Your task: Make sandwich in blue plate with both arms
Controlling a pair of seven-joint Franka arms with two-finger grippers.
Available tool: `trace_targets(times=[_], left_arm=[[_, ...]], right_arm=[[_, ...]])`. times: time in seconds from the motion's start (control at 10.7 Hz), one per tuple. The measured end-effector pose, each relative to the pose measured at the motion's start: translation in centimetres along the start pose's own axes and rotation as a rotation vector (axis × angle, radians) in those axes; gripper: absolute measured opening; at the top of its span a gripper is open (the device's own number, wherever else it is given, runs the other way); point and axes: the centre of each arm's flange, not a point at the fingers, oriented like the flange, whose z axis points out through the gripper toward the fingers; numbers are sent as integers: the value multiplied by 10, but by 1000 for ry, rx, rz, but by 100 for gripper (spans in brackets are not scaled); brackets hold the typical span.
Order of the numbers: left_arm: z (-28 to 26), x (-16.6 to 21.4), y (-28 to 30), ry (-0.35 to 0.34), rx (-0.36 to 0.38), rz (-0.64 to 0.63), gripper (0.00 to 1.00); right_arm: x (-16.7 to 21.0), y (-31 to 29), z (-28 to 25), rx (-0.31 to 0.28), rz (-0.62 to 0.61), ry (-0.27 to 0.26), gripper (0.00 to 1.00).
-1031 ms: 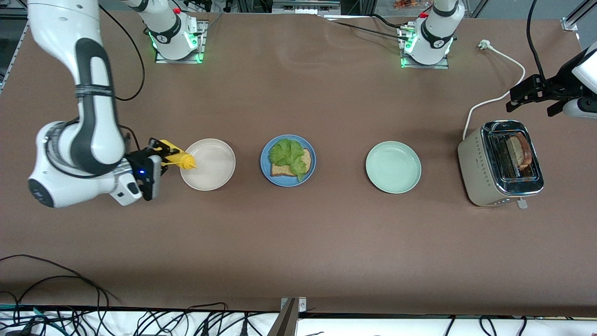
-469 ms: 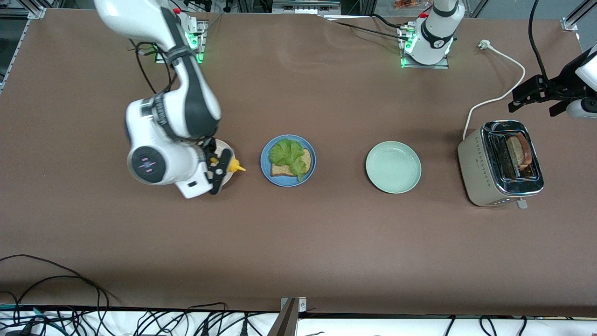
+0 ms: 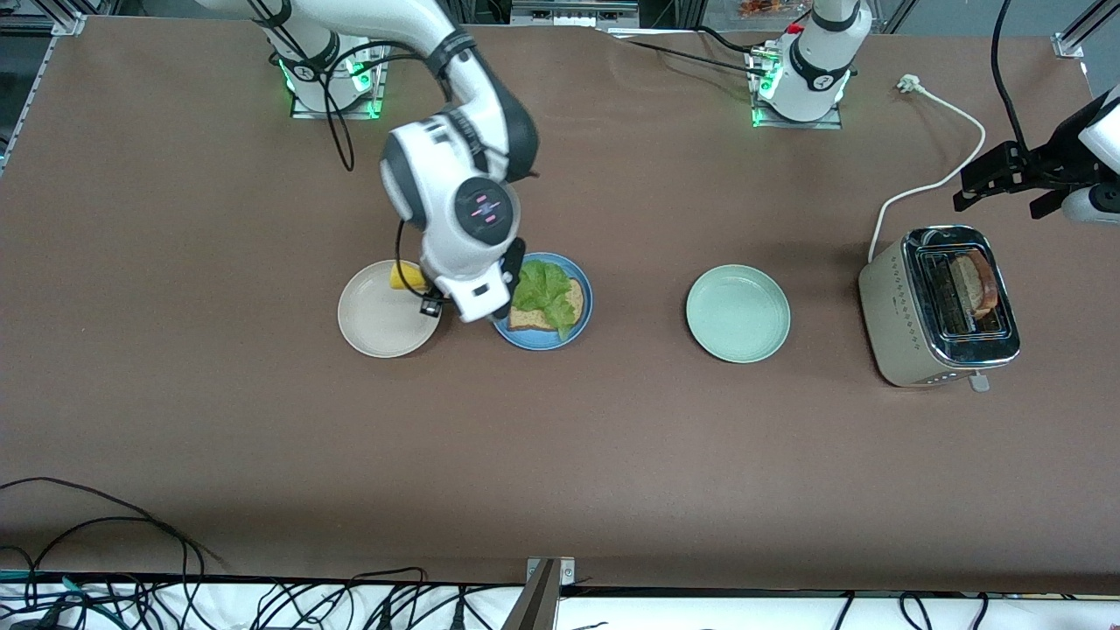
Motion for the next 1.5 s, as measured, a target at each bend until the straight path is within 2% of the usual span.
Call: trace_targets(times=[0.38,0.66,0.75,0.94,1.12,1.31,1.5], left_arm=[[2,0,-2,-5,-1,-4,100],[3,0,-2,-7,-1,-3,100],[3,0,-2,-7,-1,-4,100],[3,0,-3,-8,-1,-5,100],[4,0,-3,-10,-1,-5,100],[6,0,-4,-14,-1,-7,100],[8,0,-4,-19,-2,-7,100]], right_arm=[[57,-55,0,-253,-140,-232,15],[115,-115,22,-475,-274,-452,15],[129,-134,29,-518,-283,-487,15],[140,-148,42,-555,-282,-534,15],[143,-148,51,-562,-285,-558,15],[141,-144,49,-566,-275,-561,15],[138,-141,44,-536,-254,-534,15]])
